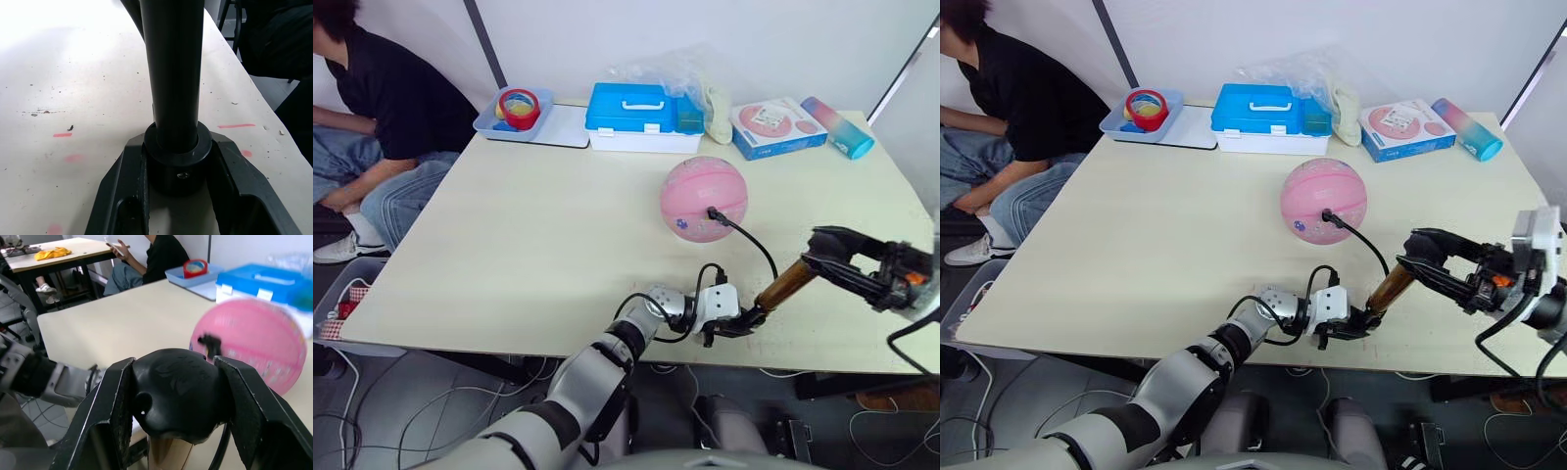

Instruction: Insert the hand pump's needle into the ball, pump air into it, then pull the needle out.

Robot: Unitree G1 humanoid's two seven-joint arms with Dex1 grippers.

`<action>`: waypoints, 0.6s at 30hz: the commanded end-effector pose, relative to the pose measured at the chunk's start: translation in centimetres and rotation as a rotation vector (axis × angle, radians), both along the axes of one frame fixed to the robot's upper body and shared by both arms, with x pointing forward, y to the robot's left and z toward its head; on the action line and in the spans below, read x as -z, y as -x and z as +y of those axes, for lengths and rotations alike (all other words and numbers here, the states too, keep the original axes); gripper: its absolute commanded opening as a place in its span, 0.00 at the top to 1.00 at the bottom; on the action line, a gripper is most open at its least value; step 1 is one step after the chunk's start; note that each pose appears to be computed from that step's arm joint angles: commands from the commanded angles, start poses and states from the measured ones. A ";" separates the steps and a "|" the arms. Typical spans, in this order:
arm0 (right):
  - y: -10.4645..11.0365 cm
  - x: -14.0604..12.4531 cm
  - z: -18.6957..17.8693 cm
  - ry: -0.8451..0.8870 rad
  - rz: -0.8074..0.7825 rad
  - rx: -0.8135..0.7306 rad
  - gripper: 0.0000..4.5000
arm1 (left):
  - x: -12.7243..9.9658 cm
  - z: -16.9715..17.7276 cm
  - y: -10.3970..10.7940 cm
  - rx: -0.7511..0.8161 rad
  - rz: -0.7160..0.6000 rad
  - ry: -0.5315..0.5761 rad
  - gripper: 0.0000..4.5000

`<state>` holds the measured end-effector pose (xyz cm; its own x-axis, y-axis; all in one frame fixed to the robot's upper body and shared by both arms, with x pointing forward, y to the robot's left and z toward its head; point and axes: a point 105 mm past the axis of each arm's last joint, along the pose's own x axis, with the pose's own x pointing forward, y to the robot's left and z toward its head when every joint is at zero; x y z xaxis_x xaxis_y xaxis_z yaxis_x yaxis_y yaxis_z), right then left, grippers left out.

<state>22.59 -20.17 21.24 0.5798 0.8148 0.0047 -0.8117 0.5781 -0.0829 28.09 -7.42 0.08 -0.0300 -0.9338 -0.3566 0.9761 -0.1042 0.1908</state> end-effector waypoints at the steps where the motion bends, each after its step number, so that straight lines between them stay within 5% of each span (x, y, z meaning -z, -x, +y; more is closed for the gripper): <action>1: 0.4 -4.1 -1.2 0.026 -0.131 0.068 0.55 | 1.8 -0.7 2.3 0.075 0.047 -0.061 0.76; 11: 1.5 -8.5 -1.0 0.003 -0.161 0.041 0.55 | 1.8 -0.7 2.2 0.077 0.044 -0.066 0.76; 18: 0.9 -5.4 -0.1 0.055 -0.082 0.036 0.55 | 1.8 -0.7 2.2 0.075 0.043 -0.063 0.76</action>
